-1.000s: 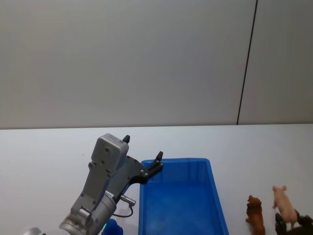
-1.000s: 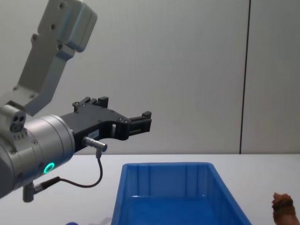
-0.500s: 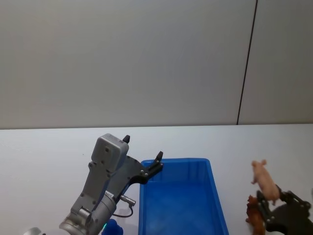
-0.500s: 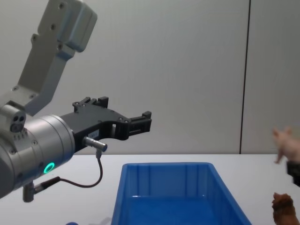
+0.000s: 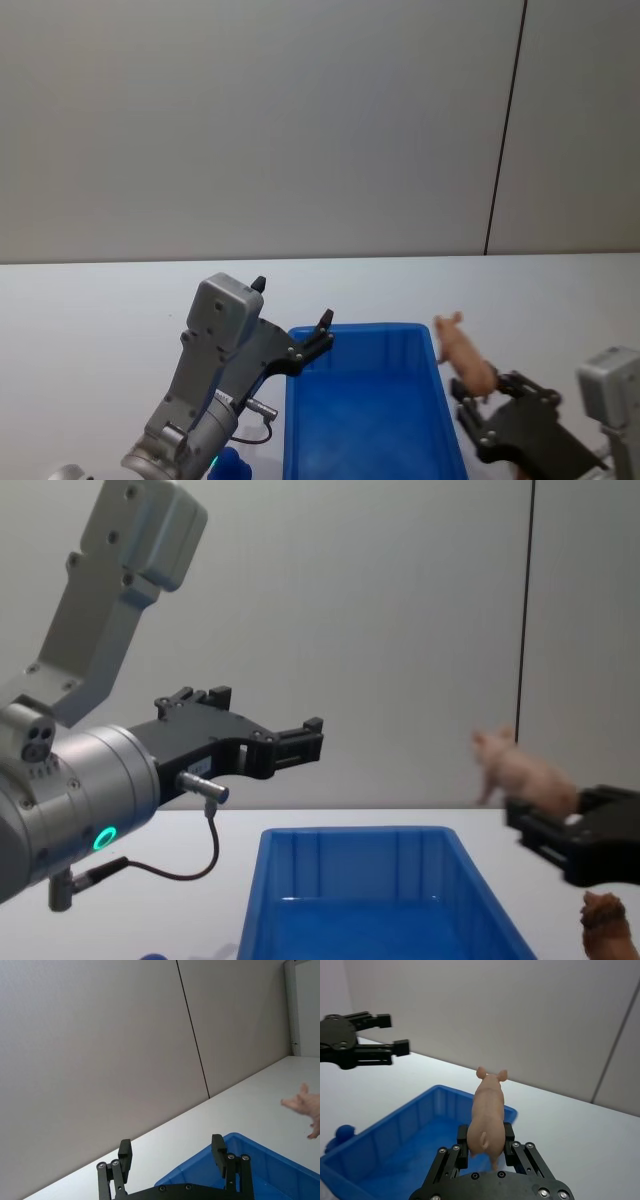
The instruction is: Pick up the two dolls from the table and place them into the box.
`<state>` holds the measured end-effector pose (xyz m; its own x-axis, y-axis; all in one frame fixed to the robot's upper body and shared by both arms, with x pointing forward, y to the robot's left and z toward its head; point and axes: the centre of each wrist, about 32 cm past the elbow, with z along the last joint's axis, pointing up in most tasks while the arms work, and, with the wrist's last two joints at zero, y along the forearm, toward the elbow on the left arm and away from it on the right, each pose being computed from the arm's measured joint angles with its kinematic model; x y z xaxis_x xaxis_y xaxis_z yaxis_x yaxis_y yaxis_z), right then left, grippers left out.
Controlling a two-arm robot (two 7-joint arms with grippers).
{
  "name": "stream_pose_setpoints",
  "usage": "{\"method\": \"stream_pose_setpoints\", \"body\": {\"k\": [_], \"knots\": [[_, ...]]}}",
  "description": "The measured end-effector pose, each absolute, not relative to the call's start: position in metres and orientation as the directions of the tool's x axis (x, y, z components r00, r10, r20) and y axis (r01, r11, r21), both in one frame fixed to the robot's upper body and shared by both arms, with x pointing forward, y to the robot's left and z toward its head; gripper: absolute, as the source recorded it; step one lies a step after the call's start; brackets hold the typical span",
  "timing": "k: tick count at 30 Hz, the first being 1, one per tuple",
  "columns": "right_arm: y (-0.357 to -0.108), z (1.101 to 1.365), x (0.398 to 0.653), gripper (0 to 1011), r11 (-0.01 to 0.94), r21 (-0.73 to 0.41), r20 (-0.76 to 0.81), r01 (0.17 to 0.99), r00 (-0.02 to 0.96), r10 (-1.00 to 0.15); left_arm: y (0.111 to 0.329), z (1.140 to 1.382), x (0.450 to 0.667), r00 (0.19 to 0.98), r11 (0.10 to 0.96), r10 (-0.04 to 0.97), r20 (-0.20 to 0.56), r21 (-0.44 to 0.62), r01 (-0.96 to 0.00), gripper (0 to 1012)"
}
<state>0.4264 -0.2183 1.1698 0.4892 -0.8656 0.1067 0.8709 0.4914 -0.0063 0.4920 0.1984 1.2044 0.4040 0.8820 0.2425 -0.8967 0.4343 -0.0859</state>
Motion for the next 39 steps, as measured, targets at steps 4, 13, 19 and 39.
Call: {"method": "stream_pose_setpoints", "body": {"k": [4, 13, 19, 39], "knots": [[-0.211, 1.169, 0.435, 437, 0.539, -0.008, 0.099, 0.842, 0.537, -0.838, 0.198, 1.204, 0.492, 0.404, 0.434, 0.882, 0.242, -0.086, -0.897, 1003], [-0.198, 1.166, 0.453, 735, 0.613, -0.017, 0.080, 0.790, 0.612, -0.787, 0.198, 1.204, 0.492, 0.404, 0.434, 0.882, 0.242, -0.086, -0.897, 1003], [-0.195, 1.164, 0.459, 880, 0.617, -0.018, 0.071, 0.787, 0.617, -0.784, 0.198, 1.204, 0.492, 0.404, 0.434, 0.882, 0.242, -0.086, -0.897, 1003], [-0.205, 1.163, 0.441, 1001, 0.468, -0.020, 0.043, 0.884, 0.468, -0.883, 0.198, 1.204, 0.492, 0.404, 0.434, 0.882, 0.242, -0.086, -0.897, 1003]]}}
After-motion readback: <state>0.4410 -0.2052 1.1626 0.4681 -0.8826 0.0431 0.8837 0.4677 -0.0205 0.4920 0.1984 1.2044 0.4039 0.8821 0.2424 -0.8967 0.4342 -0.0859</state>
